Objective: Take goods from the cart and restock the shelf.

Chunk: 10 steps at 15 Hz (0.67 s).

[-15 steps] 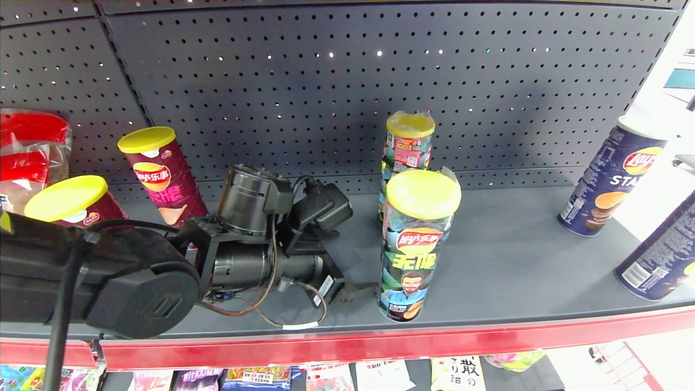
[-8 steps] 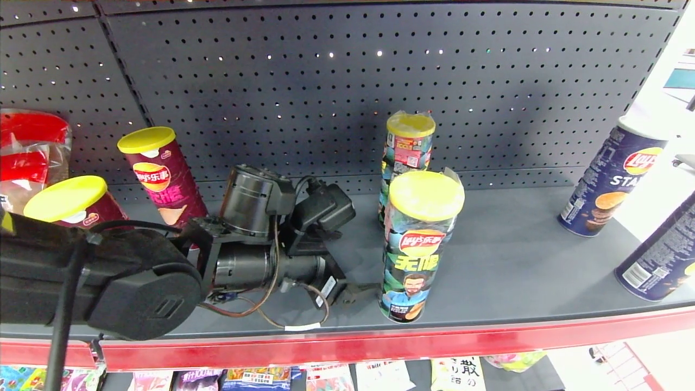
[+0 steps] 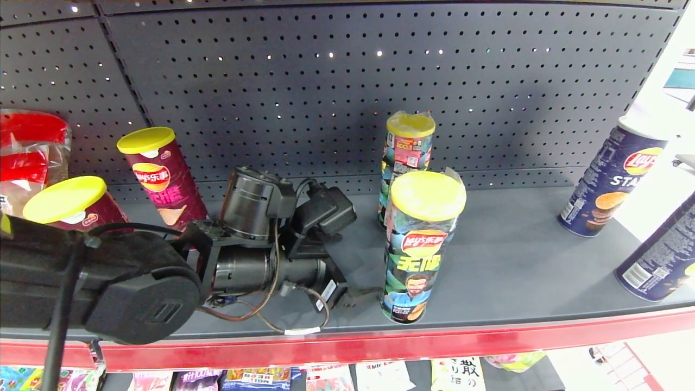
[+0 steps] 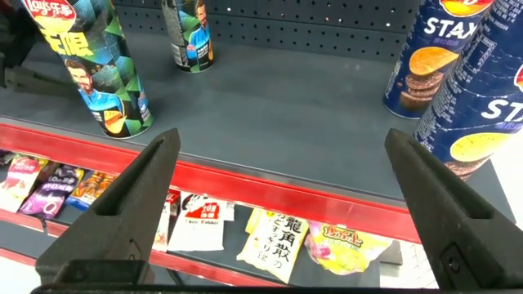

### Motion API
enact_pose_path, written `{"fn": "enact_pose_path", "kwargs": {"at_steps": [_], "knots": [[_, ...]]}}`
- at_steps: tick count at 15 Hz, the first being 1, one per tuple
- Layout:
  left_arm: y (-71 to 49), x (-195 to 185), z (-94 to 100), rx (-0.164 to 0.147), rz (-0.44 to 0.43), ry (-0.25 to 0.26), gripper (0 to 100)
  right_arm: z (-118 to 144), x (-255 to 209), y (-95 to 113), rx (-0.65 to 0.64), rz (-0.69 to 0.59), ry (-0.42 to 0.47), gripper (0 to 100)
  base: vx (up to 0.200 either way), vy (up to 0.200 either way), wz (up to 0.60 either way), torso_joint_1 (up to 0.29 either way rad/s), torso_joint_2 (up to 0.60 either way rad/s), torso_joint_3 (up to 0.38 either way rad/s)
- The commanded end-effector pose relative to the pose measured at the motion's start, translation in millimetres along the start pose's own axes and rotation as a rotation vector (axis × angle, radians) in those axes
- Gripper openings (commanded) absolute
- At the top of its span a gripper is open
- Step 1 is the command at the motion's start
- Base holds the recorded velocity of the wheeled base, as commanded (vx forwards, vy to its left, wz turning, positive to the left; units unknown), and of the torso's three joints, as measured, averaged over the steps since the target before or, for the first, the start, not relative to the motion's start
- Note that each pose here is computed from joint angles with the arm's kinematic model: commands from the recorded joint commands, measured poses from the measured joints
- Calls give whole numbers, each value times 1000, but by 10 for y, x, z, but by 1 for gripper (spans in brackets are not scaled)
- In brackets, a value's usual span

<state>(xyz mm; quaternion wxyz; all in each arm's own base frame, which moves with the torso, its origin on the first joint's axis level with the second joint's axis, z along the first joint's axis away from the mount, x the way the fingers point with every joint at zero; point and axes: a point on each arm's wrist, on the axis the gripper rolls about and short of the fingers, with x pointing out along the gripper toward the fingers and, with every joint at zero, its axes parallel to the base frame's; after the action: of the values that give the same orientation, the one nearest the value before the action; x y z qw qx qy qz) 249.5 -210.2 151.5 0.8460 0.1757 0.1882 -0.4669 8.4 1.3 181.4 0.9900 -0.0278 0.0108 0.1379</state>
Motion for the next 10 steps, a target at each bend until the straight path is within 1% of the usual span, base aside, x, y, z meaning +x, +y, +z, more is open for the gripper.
{"fn": "enact_pose_path", "kwargs": {"at_steps": [1, 3, 5, 6, 7, 9, 10], "knots": [[-20, -171, -23, -5, 12, -7, 100, -20, 6, 1, -1, 0, 8, 100, 0, 0, 0, 0, 0, 0], [-87, -475, -38, -5, 23, -33, 100, -82, -4, 4, -4, 1, 24, 100, 0, 0, 0, 0, 0, 0], [-175, -787, -20, 8, 35, -77, 100, -124, -23, 5, -7, 8, 65, 100, 0, 0, 0, 0, 0, 0], [-221, -923, -41, 10, 36, -83, 100, -141, -24, 6, -8, 9, 82, 100, 0, 0, 0, 0, 0, 0], [-321, -1196, -118, 9, 36, -81, 100, -169, -26, 7, -10, 8, 107, 100, 0, 0, 0, 0, 0, 0], [-478, -1584, -273, 8, 36, -77, 100, -207, -28, 9, -12, 10, 139, 100, 0, 0, 0, 0, 0, 0], [-597, -1862, -408, 7, 37, -73, 100, -239, -29, 10, -15, 12, 169, 100, 0, 0, 0, 0, 0, 0]]}}
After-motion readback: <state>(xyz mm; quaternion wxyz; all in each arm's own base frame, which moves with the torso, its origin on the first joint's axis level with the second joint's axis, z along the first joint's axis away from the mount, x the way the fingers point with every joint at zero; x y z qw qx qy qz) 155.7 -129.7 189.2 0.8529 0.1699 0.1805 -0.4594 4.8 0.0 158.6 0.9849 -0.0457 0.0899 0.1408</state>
